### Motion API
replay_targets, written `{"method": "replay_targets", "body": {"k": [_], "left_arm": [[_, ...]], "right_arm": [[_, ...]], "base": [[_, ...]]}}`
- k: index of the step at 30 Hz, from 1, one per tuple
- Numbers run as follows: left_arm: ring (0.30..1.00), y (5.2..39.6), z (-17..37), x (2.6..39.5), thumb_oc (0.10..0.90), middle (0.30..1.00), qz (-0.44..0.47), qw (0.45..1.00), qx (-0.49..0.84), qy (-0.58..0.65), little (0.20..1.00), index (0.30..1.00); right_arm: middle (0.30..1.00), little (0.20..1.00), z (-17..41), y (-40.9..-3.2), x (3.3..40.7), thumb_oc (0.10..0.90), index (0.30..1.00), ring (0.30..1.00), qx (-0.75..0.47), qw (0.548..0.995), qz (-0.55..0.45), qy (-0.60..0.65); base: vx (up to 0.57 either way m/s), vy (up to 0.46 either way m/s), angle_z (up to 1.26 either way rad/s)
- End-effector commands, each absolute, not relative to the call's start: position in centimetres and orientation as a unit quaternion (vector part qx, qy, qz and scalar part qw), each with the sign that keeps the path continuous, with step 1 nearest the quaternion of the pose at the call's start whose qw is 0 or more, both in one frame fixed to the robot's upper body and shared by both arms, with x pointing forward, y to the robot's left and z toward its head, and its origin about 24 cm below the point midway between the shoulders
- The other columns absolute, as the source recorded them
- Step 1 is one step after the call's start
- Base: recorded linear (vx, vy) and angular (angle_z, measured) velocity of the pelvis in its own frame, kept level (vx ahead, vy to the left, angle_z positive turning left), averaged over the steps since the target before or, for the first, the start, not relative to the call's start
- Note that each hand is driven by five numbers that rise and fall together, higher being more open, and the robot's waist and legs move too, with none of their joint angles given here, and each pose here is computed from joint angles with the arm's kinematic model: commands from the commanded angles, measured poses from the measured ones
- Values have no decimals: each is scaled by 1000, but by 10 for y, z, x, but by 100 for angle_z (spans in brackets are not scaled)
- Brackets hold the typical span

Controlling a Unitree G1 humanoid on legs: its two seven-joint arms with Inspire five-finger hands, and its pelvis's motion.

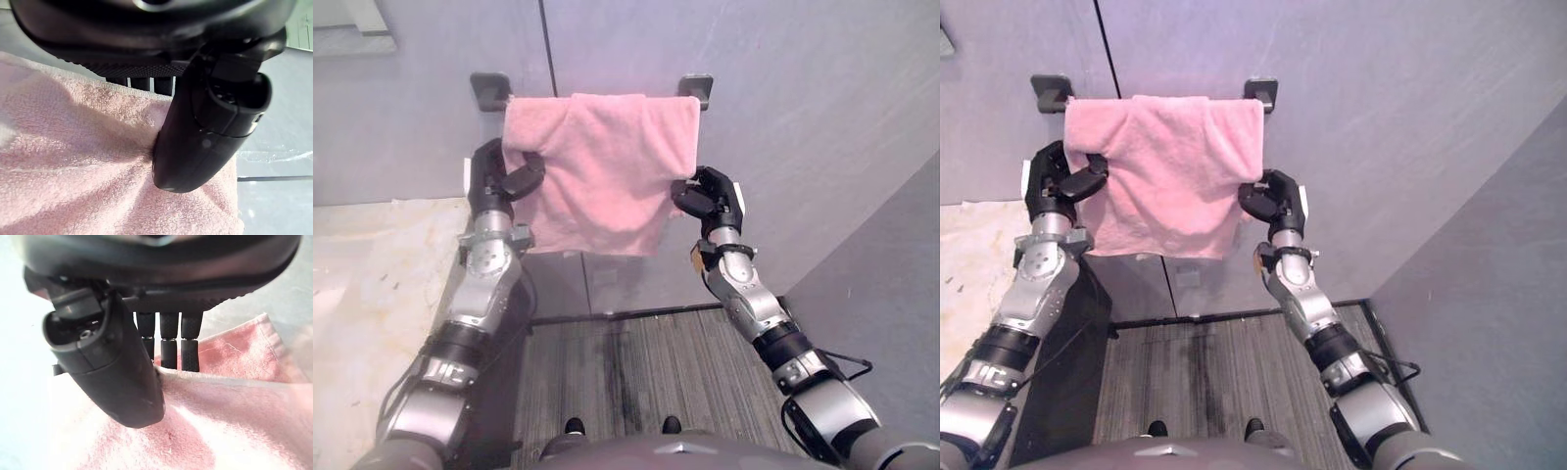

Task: Organize the bathroom.

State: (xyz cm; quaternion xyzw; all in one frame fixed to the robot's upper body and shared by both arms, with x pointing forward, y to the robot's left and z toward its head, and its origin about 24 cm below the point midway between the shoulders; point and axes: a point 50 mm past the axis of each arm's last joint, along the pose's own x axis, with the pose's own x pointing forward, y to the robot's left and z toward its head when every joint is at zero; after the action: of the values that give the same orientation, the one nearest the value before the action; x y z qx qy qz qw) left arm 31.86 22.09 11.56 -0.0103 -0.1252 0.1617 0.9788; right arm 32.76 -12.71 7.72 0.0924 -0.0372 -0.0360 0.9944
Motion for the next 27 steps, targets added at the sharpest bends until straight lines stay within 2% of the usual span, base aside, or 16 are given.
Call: {"method": "replay_targets", "body": {"k": [1, 9, 16, 17, 18, 19, 27], "left_arm": [[300, 214, 168, 323, 400, 300, 177, 948, -23, -264, 300, 300], [300, 201, 161, 324, 400, 300, 203, 945, -32, -253, 300, 300], [300, 196, 154, 324, 400, 300, 208, 948, -45, -237, 300, 300], [300, 196, 153, 325, 400, 300, 208, 949, -44, -234, 300, 300], [411, 196, 153, 325, 474, 411, 209, 949, -44, -232, 411, 411], [900, 195, 150, 326, 800, 900, 208, 951, -45, -225, 900, 900], [900, 193, 124, 321, 800, 900, 209, 963, -49, -161, 900, 900]], "right_arm": [[300, 300, 130, -137, 340, 400, 300, 300, 153, 975, -71, -145], [300, 300, 130, -134, 339, 400, 300, 300, 201, 961, -137, -132], [300, 300, 129, -132, 339, 400, 300, 300, 213, 958, -142, -129], [333, 333, 129, -131, 340, 422, 333, 333, 217, 958, -133, -129], [462, 462, 129, -131, 340, 508, 462, 462, 212, 960, -128, -130], [900, 900, 129, -129, 340, 800, 900, 900, 201, 963, -123, -131], [900, 900, 121, -136, 330, 800, 900, 900, 148, 972, -109, -149]], "base": [[0, 0, 0], [0, 0, 0], [0, 0, 0], [0, 0, 0], [0, 0, 0], [0, 0, 0], [-56, -26, 0]]}}
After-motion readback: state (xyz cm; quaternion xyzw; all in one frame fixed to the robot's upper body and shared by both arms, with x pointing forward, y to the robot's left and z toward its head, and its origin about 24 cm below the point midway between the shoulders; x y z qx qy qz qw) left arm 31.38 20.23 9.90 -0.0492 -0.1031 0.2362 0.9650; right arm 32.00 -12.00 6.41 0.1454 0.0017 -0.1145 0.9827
